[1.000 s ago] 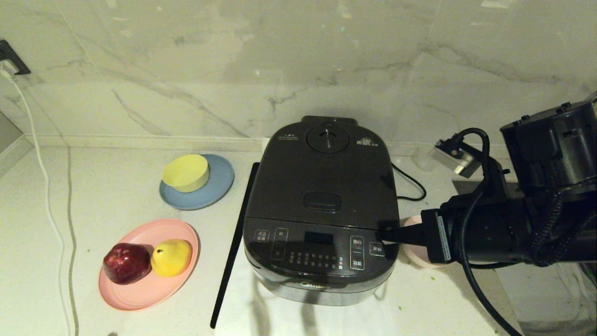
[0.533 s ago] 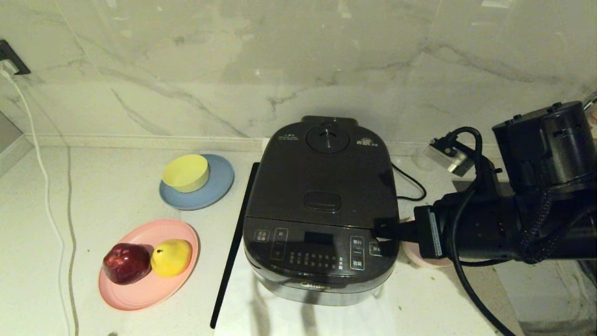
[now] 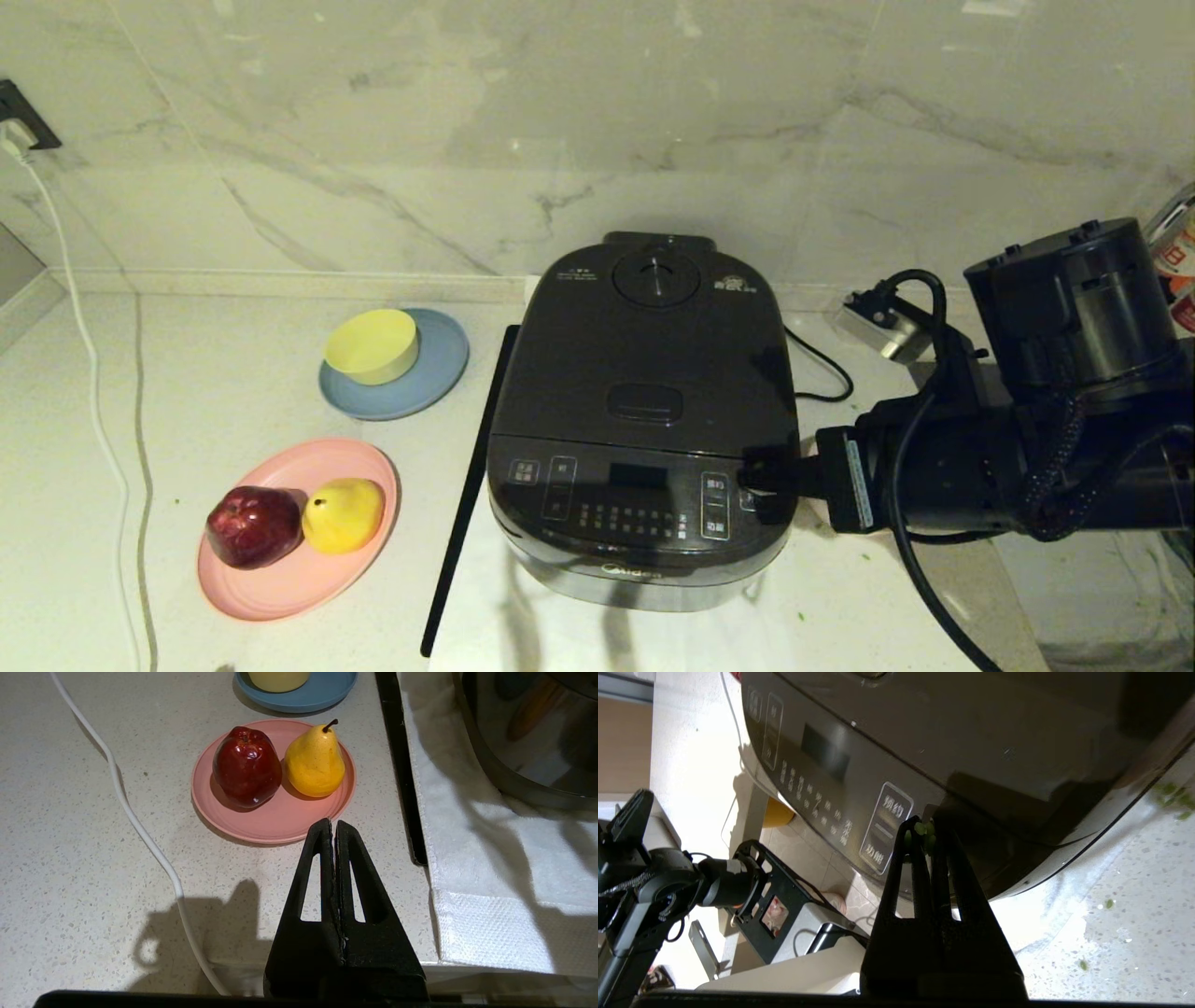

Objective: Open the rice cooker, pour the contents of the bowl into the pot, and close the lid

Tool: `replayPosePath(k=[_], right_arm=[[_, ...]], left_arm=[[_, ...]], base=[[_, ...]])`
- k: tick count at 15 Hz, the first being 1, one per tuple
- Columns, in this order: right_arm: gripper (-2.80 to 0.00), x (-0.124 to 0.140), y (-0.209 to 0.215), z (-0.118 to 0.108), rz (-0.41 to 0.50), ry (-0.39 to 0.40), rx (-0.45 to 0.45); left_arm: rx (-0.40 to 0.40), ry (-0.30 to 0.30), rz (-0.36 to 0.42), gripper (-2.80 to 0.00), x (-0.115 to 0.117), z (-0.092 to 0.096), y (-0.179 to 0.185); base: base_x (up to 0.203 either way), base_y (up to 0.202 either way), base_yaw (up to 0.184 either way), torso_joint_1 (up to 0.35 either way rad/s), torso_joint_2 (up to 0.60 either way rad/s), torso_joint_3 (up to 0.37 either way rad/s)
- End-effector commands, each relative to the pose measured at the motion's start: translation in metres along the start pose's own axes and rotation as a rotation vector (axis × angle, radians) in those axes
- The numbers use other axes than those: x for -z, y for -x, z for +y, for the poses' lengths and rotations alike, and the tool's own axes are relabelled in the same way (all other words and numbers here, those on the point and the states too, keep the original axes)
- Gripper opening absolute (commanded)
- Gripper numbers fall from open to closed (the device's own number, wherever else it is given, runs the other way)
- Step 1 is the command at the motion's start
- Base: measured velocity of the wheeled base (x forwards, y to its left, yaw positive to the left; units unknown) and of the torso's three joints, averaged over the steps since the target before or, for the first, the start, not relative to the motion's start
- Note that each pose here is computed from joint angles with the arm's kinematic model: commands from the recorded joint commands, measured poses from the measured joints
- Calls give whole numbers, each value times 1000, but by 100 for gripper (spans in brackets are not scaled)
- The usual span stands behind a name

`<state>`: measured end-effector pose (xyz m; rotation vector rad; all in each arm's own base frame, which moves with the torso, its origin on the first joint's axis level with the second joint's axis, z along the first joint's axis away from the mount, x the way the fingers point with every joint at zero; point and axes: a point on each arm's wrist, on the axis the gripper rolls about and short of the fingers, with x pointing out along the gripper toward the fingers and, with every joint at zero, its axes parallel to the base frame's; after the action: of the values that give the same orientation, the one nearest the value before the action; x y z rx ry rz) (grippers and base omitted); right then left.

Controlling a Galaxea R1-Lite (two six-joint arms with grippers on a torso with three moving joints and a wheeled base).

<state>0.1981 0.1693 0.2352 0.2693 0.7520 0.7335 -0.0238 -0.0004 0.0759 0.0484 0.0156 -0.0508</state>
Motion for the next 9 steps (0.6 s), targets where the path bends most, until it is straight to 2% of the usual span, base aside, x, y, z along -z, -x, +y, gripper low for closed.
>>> replayPosePath(k=[1, 9], right_arm=[[-280, 5, 1, 4, 11, 7, -13], [-280, 7, -2, 3, 24, -8, -6]], left_arm=[[0, -1, -3, -280, 0, 0, 0], [0, -1, -3, -280, 0, 0, 0]], base=[[0, 0, 0, 0, 0, 0], [0, 0, 0, 0, 0, 0]])
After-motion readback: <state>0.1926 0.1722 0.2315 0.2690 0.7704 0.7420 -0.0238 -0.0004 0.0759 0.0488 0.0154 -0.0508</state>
